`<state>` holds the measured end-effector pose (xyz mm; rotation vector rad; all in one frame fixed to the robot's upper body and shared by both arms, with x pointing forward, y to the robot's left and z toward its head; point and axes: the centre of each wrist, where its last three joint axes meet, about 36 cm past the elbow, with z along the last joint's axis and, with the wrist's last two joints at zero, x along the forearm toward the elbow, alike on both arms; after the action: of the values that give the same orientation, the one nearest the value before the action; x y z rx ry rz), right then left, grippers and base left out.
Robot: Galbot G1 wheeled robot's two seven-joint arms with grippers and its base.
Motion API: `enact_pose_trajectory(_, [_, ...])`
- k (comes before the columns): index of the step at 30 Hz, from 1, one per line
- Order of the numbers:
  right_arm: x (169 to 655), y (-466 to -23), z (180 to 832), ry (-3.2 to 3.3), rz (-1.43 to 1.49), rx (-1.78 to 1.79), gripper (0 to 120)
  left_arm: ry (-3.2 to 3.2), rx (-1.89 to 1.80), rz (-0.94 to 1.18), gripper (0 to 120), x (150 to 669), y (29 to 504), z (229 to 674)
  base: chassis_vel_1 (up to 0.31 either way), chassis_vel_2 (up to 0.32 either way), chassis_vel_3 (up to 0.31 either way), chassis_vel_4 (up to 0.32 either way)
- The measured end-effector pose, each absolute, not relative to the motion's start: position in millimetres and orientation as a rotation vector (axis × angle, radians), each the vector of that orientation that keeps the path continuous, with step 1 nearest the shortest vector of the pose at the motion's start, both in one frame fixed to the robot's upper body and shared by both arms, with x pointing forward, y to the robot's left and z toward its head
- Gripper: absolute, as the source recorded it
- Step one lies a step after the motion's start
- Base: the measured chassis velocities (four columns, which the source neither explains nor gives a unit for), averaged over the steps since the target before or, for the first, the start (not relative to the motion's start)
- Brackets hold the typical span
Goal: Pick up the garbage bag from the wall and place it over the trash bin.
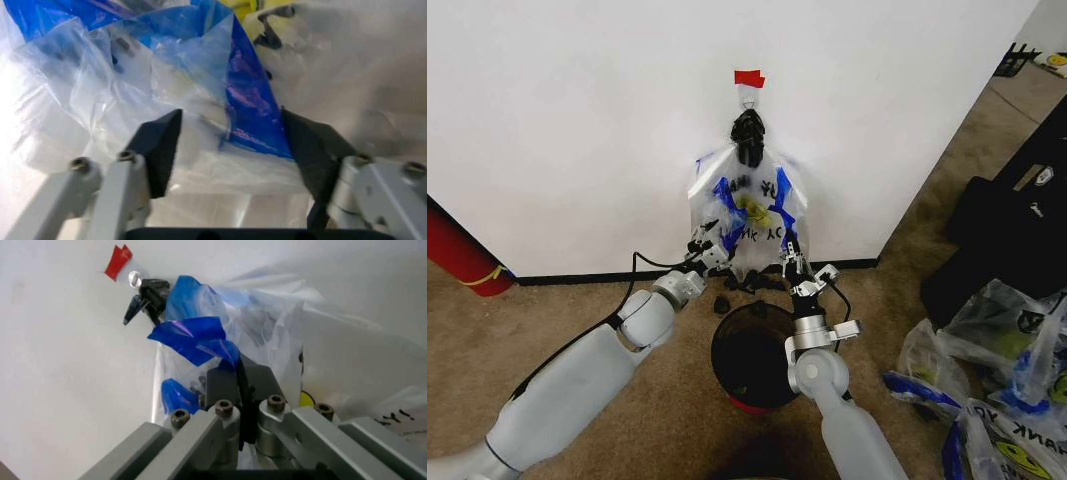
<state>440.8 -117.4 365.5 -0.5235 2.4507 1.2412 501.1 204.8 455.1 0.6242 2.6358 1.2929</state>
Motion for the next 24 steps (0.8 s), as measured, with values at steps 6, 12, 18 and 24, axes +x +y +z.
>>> enact_pose_trajectory(6, [440,-117,366,2.453,1.214,-0.539,0,2.646,0.588,1.285,35,490,205,457,0.000,0.000,0.000,0.000])
enact_pose_trajectory(12, [440,-117,366,2.456,1.201,-0.544,0,2.692,0.541,1.210,15,486,208,457,0.000,0.000,0.000,0.000])
enact_pose_trajectory(18, [438,-118,366,2.455,1.174,-0.534,0,2.804,0.463,0.897,0,473,206,454,0.000,0.000,0.000,0.000])
enact_pose_trajectory(24, [429,-121,366,2.450,1.139,-0.529,0,2.896,0.445,0.516,0,428,194,463,0.000,0.000,0.000,0.000])
